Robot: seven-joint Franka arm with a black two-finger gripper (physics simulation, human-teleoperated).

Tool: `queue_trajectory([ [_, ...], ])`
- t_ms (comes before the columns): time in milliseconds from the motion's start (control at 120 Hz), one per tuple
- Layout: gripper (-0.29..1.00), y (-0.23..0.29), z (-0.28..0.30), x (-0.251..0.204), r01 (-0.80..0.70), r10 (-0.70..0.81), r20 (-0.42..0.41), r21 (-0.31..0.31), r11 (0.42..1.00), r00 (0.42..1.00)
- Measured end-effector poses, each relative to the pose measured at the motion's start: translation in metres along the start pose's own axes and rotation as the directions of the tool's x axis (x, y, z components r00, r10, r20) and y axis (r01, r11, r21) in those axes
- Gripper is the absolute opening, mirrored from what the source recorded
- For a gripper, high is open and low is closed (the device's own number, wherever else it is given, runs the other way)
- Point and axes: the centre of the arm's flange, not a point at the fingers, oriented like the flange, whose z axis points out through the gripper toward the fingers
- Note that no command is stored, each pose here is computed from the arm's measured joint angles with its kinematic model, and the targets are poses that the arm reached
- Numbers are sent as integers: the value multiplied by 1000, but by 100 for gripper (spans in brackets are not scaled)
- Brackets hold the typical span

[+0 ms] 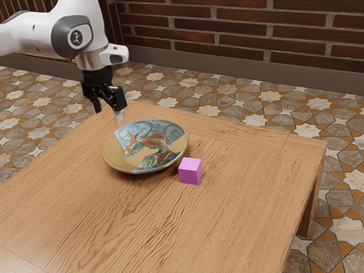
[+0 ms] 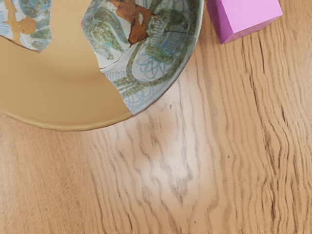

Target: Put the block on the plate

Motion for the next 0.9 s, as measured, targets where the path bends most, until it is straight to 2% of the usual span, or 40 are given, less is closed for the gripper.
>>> queue_trajectory([
  [158,70,-8,8,13,-3,3,21,-8,1000,1000],
  [367,70,26,67,85,-99,101,77,-27,995,992],
  [500,70,51,117,128,-180,187,89,-89,980,978],
  [617,70,66,149,157,-282,291,55,-126,951,955],
  [817,70,85,186,182,-452,453,10,-72,889,891],
  [900,70,102,193,189,-536,536,-9,-35,844,844],
])
